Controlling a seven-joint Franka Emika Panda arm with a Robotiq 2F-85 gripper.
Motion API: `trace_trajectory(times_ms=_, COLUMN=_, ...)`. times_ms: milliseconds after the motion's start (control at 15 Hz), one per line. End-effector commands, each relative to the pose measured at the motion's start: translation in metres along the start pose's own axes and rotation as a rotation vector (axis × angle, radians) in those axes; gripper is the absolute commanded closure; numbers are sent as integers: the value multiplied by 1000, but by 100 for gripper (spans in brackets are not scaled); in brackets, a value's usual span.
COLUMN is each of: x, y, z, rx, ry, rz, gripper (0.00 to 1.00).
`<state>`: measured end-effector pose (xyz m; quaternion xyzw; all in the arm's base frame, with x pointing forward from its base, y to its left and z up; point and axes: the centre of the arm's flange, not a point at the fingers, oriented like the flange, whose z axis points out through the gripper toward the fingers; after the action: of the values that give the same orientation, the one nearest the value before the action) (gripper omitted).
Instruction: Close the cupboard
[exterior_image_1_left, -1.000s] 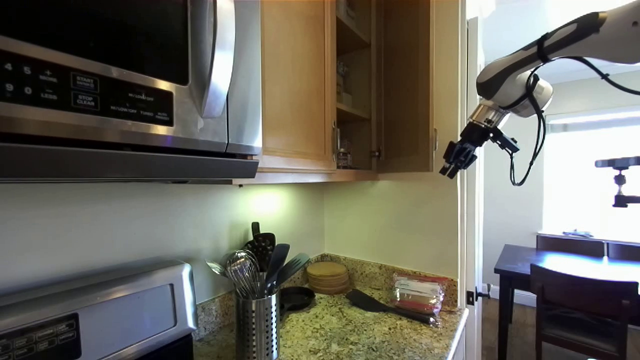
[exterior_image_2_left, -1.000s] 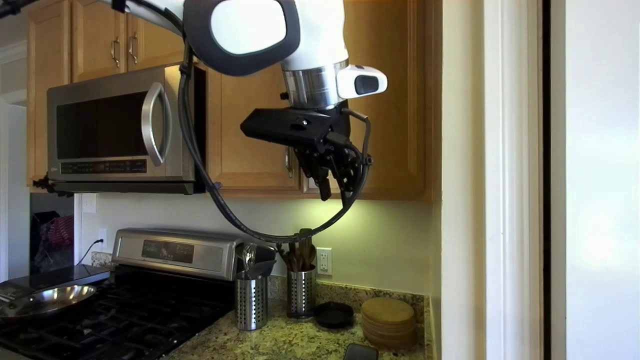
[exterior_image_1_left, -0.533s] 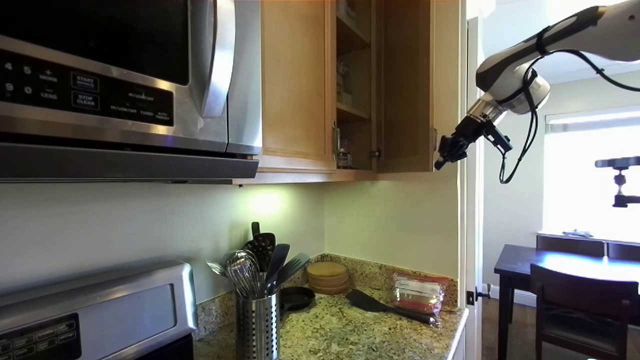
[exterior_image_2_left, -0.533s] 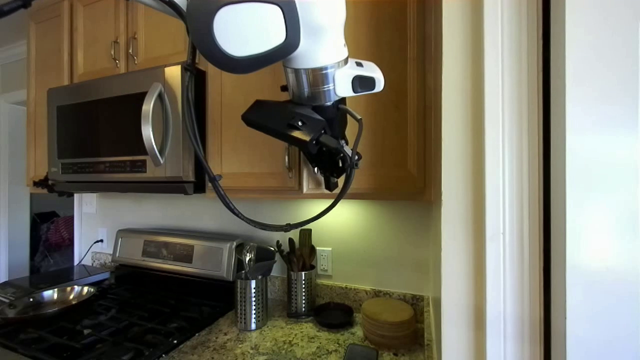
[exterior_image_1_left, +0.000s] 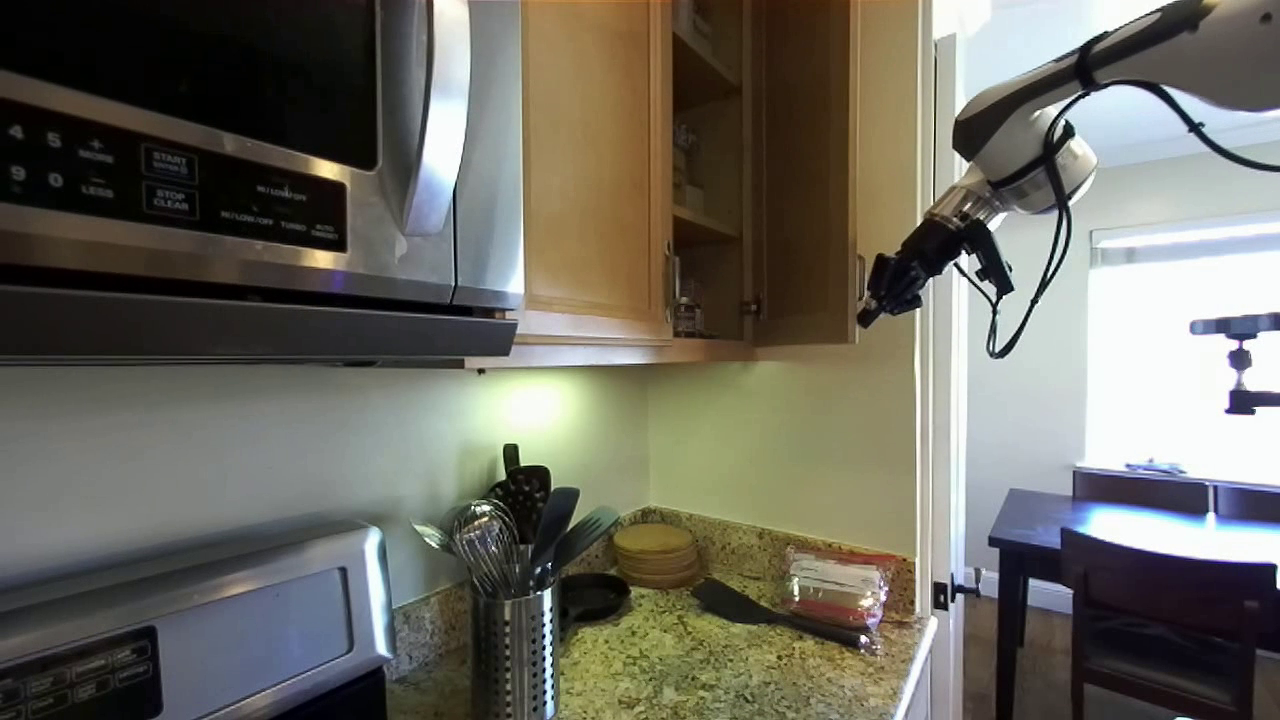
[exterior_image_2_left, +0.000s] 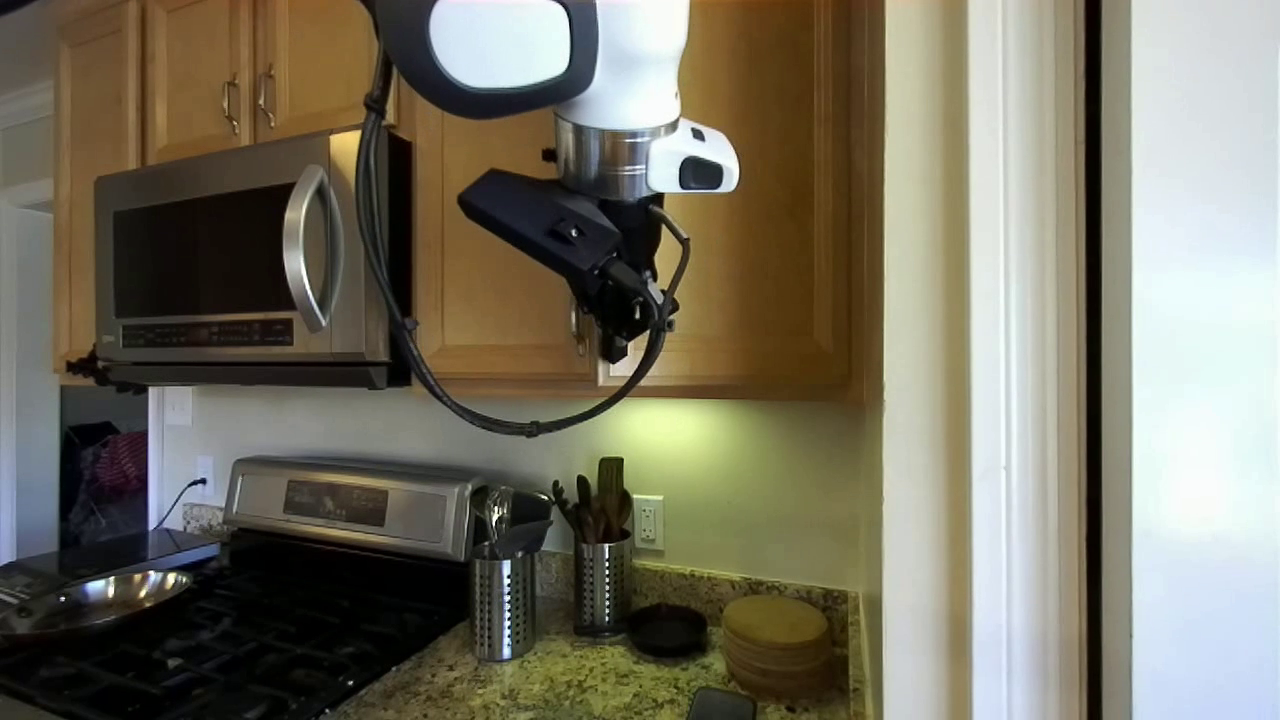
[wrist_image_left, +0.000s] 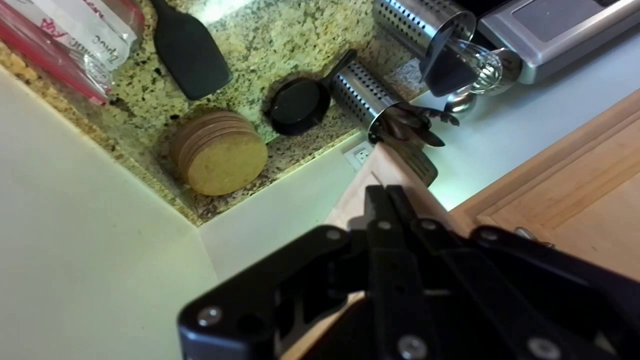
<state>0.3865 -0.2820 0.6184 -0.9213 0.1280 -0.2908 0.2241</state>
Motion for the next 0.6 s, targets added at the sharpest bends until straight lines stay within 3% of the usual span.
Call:
trace_trajectory(times_ms=0, x=5, y=-26, z=5, rx=109, ry=-53, rz=-41, gripper=97)
trace_trajectory(times_ms=333, x=8, y=-73, z=23, rx=273, ry=-87, rz=-121, gripper=97)
trace_trajectory(times_ms=533, x=-1, y=-90, z=30, rx=312, ry=-133, rz=-204, gripper=96)
